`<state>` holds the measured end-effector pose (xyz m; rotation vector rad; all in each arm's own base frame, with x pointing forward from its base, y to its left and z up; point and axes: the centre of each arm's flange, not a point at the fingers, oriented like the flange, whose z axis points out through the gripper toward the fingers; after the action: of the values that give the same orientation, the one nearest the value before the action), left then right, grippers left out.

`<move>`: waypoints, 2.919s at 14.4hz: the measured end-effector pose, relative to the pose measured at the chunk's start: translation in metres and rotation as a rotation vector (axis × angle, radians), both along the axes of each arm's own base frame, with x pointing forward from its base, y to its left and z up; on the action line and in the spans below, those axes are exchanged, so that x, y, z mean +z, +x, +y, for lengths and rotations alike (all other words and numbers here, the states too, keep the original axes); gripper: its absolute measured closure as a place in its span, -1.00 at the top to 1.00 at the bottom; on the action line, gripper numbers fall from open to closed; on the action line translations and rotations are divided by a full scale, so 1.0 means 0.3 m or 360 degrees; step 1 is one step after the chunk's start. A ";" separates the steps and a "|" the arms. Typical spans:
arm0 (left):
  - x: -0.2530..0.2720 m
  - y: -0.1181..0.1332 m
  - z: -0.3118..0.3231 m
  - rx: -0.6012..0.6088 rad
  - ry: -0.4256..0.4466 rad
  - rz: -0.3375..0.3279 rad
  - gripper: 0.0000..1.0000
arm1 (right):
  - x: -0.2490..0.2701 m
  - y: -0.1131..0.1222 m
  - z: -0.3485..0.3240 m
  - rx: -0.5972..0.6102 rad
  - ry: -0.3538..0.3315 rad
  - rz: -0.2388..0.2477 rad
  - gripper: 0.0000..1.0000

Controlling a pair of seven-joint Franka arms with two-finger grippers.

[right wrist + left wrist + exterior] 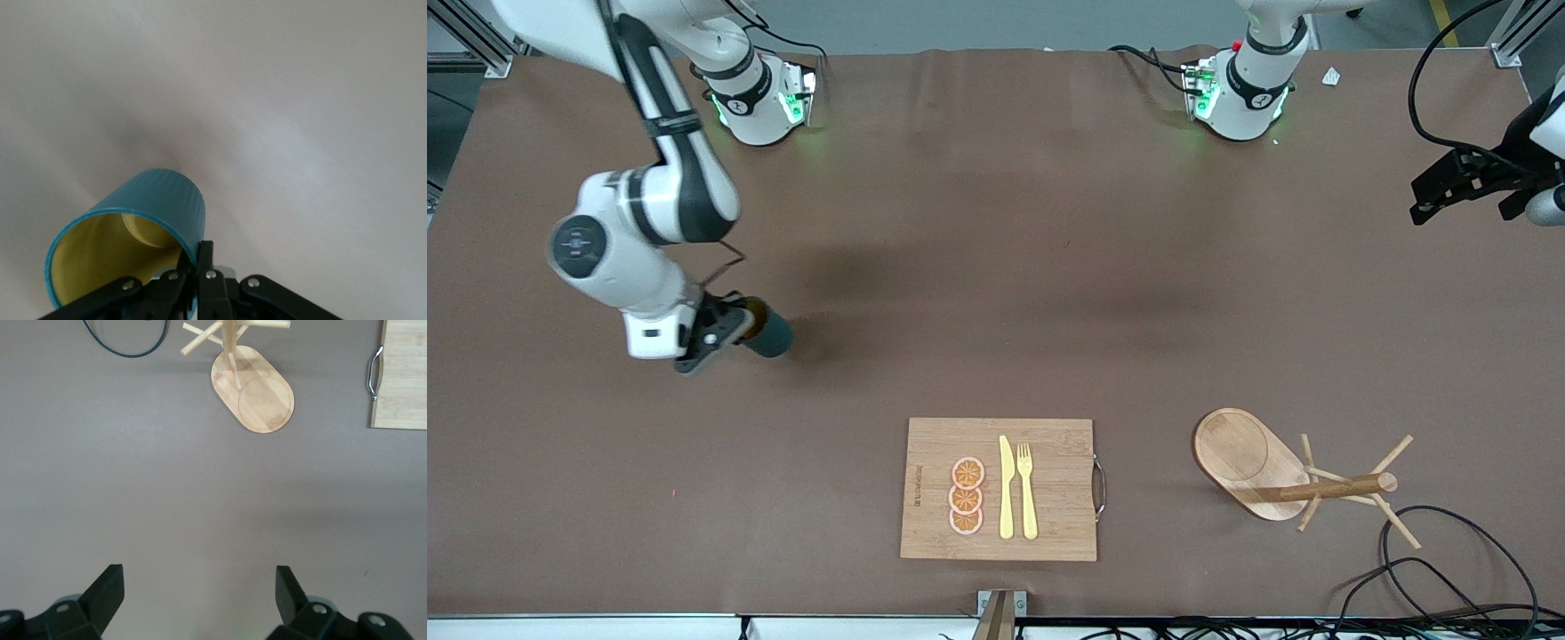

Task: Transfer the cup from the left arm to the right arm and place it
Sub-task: 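Carry the teal mug sideways with the right gripper, then lower the mug onto the table and open the right gripper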

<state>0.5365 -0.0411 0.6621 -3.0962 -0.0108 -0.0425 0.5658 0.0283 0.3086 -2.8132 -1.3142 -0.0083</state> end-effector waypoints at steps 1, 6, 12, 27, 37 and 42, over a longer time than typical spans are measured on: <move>-0.001 -0.003 -0.004 -0.0018 0.0001 0.0010 1.00 | -0.003 0.000 -0.094 0.0052 0.0001 -0.0002 -0.93; -0.021 -0.014 -0.049 -0.0154 0.0006 0.0051 1.00 | -0.022 -0.027 -0.307 0.0238 0.0007 0.0002 -0.93; -0.044 -0.038 -0.097 -0.0265 -0.0003 0.0084 1.00 | -0.079 -0.059 -0.379 0.0309 -0.0074 0.0006 -0.93; -0.028 -0.072 -0.108 -0.0274 0.0005 0.0073 1.00 | -0.185 -0.079 -0.392 0.0340 -0.0093 0.0049 -0.07; -0.033 -0.071 -0.104 -0.0246 -0.0040 0.0077 1.00 | 0.082 -0.007 -0.382 -0.0195 -0.0074 0.0273 1.00; -0.030 -0.072 -0.101 -0.0167 -0.0040 0.0073 1.00 | 0.427 0.036 -0.329 -0.0692 -0.0122 0.0343 1.00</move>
<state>0.5149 -0.0715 0.6530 -3.1193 0.1536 0.0255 0.5765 -0.0704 0.4367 -2.9962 -0.6598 0.3279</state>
